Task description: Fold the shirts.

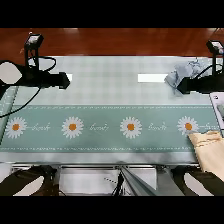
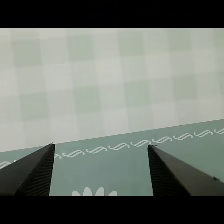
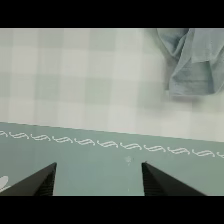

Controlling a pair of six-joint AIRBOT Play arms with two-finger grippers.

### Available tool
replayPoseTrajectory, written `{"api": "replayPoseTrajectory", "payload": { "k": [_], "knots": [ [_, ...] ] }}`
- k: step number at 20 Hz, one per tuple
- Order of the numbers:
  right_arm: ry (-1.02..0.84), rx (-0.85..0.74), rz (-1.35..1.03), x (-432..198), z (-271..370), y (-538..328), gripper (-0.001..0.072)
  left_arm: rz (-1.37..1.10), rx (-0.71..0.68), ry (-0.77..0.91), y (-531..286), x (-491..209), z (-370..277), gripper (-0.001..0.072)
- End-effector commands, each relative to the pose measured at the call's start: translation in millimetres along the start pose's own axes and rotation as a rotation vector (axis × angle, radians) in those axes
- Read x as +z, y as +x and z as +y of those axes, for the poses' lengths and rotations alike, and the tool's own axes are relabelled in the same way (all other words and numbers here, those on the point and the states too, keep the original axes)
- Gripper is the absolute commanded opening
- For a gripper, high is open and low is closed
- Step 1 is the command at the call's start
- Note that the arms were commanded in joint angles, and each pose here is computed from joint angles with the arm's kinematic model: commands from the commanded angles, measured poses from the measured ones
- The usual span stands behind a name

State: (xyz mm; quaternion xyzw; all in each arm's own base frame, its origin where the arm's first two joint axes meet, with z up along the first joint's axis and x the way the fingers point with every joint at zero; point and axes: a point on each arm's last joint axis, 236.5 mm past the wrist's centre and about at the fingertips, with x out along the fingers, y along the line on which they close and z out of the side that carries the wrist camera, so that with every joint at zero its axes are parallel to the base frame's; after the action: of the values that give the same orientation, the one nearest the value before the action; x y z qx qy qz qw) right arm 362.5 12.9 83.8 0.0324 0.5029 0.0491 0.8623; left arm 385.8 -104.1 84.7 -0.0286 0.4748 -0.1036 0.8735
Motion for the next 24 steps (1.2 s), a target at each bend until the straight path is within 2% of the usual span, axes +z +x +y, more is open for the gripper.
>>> {"api": "replayPoseTrajectory", "payload": {
  "k": [1,19,22,24],
  "knots": [
    [0.000,0.000,0.000,0.2,0.3,0.0,0.0607,0.001,0.000,0.001,0.3,-0.2,-0.3,0.0720],
    [0.000,0.002,-0.003,0.7,0.6,-0.2,0.0607,0.001,0.000,0.001,0.3,-0.2,-0.3,0.0720],
    [0.008,0.008,-0.071,17.1,1.8,-0.1,0.0604,-0.009,-0.004,0.000,0.9,2.3,-1.5,0.0720],
    [0.004,-0.011,-0.161,38.7,-2.7,-1.8,0.0575,-0.024,-0.005,-0.001,1.3,5.9,-1.5,0.0720]
  ]
}}
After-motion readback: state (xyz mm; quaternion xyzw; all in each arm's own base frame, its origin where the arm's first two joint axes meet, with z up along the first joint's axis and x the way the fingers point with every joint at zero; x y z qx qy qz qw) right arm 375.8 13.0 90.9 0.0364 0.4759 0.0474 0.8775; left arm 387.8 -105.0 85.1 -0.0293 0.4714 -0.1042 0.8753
